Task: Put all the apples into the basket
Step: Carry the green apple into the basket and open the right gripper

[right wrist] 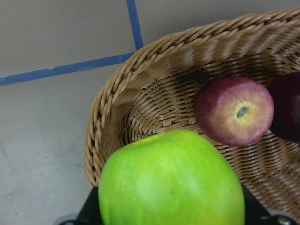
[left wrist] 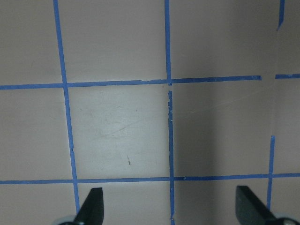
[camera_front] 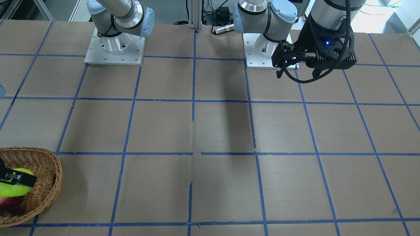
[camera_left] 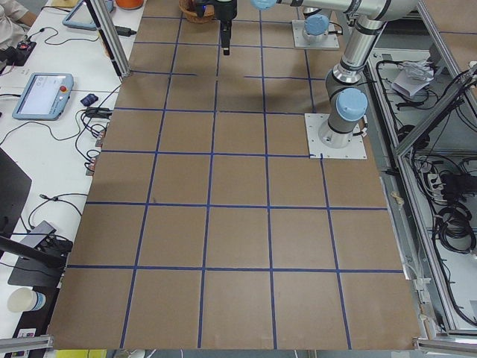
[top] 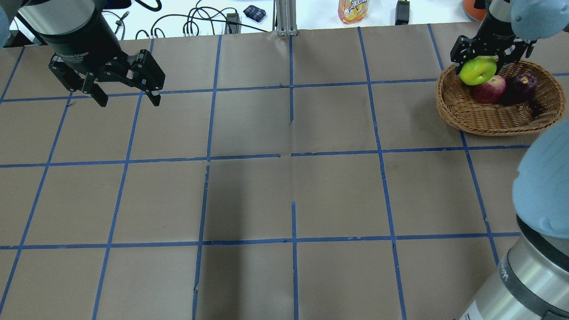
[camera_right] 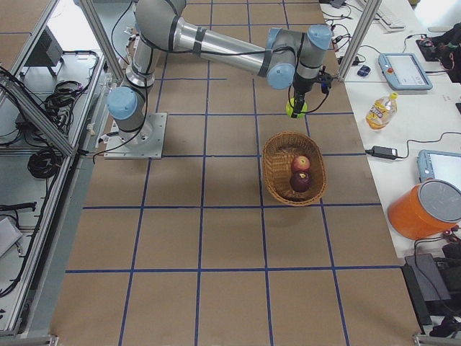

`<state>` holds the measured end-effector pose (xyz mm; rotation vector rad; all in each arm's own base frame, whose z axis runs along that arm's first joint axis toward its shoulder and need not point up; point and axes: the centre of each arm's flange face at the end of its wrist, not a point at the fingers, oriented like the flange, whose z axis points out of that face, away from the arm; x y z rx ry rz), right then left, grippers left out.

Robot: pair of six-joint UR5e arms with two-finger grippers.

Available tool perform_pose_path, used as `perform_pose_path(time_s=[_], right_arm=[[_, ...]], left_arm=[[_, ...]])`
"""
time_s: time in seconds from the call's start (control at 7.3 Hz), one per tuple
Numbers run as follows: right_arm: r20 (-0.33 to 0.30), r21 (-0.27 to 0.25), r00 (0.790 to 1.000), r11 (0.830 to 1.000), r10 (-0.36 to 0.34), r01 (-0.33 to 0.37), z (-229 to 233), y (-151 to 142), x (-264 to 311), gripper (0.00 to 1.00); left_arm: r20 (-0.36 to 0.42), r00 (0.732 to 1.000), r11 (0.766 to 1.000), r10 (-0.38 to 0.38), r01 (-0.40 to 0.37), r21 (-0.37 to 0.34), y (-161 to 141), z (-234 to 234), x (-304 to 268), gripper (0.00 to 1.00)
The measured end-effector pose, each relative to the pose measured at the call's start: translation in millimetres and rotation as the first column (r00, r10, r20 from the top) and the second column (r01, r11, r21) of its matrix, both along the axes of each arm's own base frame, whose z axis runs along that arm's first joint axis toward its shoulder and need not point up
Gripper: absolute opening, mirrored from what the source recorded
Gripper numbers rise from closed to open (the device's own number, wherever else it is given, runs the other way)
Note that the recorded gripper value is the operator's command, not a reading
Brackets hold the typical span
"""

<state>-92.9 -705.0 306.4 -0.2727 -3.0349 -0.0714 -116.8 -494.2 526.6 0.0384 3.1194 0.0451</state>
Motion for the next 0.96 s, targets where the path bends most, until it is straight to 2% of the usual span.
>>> perform_pose_path(time_s=[0.14,0.27,0.41,0.55,0.69,0.96], right_arm=[[0.005,0.016,1.0,1.0,-0.006,0.006,-16.5,-2.9,-4.3,0.13],[0.01,0.034,1.0,0.999,-0.007,0.006,-29.9,-2.8,-5.4,0.6],[0.016,0.053,1.0,0.999,-0.007,0.007,-41.6,0.2,-6.5,0.95],[0.019,0.063,1.0,0.998,-0.012,0.011,-54.5,4.1,-9.4,1.0],[0.018,0.054,1.0,0.998,-0.021,0.02,-68.1,8.1,-16.3,1.0],[0.006,-0.007,0.998,0.998,-0.054,0.054,-63.9,15.4,-40.7,1.0]], left_arm=[[0.0,1.0,1.0,0.0,0.0,-0.003,-0.2,0.4,0.0,1.0],[0.0,1.0,1.0,0.0,0.0,-0.005,-0.2,0.7,0.0,1.0],[0.0,1.0,1.0,0.0,0.0,-0.005,-0.2,0.8,0.0,1.0],[-0.001,1.0,1.0,0.0,0.0,-0.006,-0.2,0.9,-0.1,1.0],[-0.001,1.0,1.0,0.0,0.0,-0.006,-0.2,0.9,-0.1,1.0],[0.003,1.0,1.0,-0.003,0.003,-0.005,-0.2,0.9,0.3,1.0]])
